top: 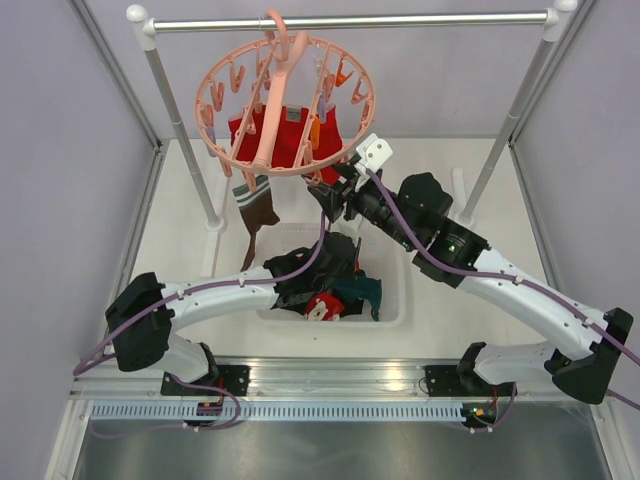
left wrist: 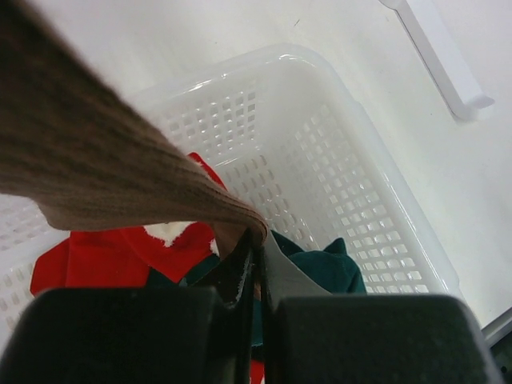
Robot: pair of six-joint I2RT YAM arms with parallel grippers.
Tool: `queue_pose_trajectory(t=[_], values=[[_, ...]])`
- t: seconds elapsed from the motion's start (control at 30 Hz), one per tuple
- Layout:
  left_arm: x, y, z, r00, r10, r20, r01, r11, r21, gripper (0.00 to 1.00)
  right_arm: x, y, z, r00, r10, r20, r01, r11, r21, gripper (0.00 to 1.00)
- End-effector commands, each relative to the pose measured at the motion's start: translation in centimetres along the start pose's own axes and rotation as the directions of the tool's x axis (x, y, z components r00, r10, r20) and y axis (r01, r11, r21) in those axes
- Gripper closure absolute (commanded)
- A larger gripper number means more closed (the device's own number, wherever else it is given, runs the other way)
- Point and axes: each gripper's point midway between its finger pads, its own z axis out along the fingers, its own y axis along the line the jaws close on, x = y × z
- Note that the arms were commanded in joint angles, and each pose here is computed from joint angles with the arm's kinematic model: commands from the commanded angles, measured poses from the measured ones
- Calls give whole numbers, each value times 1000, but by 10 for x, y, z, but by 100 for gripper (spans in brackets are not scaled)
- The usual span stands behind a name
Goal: Remove the socks clipped to the hanger
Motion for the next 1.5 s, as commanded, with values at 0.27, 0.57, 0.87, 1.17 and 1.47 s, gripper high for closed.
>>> queue_pose_trajectory(t=[0.27,0.57,0.87,1.17,1.47], values=[[-16,-17,-3,1000,6,19,-7,998,63,98,0,9,14,1000,-27,-9,27,999,-41,32],[-16,-19,-6,1000,3,17,-4,997,77,98,4,2,23,999,-25,-26,26,1000,12,35],[-25,-19,-15,999,-9,35,6,996,89,98,-5,0,27,1000,-4,-1,4,1000,29,65],[-38,-14,-35,997,-26,69,19,995,98,98,-21,-6,18,998,21,53,-24,998,64,92],[-24,17,-41,996,-50,68,51,999,-17,98,-29,-16,10,997,20,70,-28,993,115,92]])
